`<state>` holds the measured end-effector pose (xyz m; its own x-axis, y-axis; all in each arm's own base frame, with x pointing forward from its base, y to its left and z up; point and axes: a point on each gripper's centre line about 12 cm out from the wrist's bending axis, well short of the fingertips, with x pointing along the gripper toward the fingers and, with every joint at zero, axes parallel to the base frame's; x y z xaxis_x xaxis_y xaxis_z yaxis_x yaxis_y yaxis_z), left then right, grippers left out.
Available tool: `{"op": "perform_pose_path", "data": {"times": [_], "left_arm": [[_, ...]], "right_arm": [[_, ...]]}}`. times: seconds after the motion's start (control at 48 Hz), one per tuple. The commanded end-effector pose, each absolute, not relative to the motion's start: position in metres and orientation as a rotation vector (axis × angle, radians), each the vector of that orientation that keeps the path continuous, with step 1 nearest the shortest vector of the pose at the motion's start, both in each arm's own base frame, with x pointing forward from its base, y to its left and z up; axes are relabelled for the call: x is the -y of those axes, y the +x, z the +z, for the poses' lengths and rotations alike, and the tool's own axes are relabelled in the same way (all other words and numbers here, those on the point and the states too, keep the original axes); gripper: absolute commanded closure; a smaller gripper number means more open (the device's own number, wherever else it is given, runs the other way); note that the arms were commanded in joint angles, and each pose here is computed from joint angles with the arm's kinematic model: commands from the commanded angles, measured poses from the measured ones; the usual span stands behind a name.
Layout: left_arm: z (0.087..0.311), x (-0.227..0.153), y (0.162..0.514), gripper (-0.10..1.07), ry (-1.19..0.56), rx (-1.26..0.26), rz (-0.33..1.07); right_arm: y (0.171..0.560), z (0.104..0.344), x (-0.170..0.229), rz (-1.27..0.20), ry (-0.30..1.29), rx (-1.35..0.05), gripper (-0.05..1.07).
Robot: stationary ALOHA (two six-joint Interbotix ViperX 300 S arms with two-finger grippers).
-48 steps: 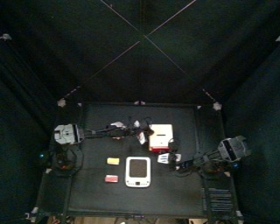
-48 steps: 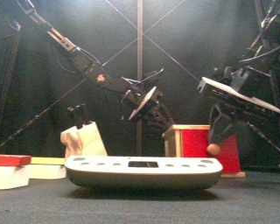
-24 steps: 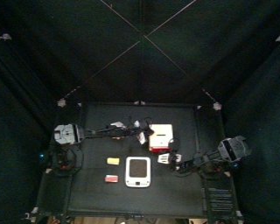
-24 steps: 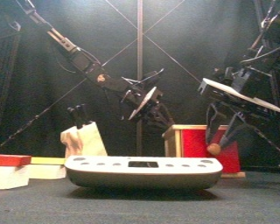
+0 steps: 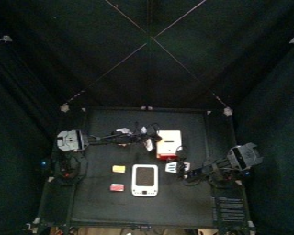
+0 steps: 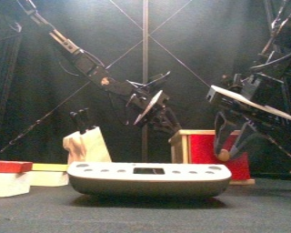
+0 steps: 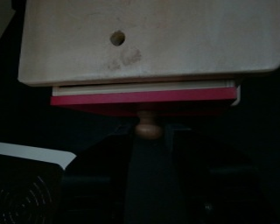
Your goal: Open drawer
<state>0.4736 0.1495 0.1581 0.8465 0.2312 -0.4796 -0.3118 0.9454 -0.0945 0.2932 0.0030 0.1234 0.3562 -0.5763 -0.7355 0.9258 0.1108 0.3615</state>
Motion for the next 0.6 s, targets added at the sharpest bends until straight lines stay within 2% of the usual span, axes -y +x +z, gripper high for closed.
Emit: {"op": "perform_pose_path", "data": {"times": [0.0, 0.354, 0.583], "left_arm": [[0.1597, -0.1521, 0.4734, 0.39, -0.171, -0.484, 0.294], [0.1597, -0.1521, 0.4734, 0.39, -0.168, -0.485, 0.293], [0.1589, -0.1521, 0.4735, 0.39, -0.17, -0.486, 0.294]], "right_arm": [[0.2956, 0.1281, -0.0017, -1.161, 0.929, -0.459, 0.3], [0.2978, 0.1246, 0.003, -1.176, 0.941, -0.46, 0.32], [0.2978, 0.1242, 0.0044, -1.182, 0.944, -0.457, 0.42]]}}
